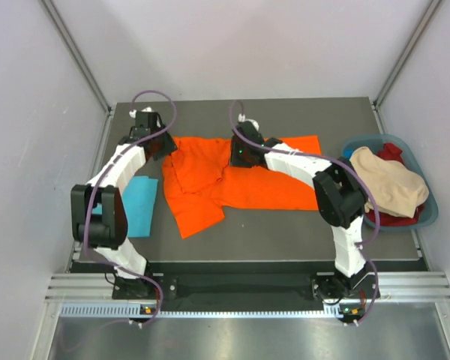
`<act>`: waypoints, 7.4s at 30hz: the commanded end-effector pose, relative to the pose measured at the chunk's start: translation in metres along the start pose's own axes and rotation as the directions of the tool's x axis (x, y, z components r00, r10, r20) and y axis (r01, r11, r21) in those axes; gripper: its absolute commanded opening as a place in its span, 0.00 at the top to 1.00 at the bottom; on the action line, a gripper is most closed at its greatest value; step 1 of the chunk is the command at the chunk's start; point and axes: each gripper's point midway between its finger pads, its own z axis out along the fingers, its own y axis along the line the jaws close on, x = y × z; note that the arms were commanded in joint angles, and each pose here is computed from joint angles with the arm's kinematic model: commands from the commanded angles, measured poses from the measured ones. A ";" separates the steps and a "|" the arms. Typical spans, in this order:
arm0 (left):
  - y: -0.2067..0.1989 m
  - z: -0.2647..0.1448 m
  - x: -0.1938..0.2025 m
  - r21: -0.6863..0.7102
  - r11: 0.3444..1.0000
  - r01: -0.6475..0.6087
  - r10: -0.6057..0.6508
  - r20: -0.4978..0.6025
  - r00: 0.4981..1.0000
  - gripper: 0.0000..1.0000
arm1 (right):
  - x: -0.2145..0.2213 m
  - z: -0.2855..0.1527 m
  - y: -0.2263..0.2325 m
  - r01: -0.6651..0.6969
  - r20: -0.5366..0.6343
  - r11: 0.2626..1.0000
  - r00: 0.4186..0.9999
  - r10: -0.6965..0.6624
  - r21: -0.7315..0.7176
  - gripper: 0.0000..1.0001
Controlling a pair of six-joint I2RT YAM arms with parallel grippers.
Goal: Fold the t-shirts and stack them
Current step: Fold the tshirt
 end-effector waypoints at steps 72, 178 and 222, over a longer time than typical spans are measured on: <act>0.030 0.159 -0.104 0.236 0.947 0.217 -0.219 -0.018 0.975 0.67 | -0.130 0.033 -0.296 -0.152 0.074 0.875 0.988 0.133 0.459 0.87; 0.083 -0.079 0.230 -0.196 0.965 0.175 -0.210 -0.181 0.961 0.63 | 0.001 -0.173 -0.209 -0.357 0.206 0.899 0.928 0.310 0.253 0.57; 0.058 -0.093 0.214 -0.039 0.995 0.092 -0.097 -0.155 0.983 0.60 | 0.110 -0.153 -0.289 -0.749 0.431 0.360 0.630 0.646 0.556 0.54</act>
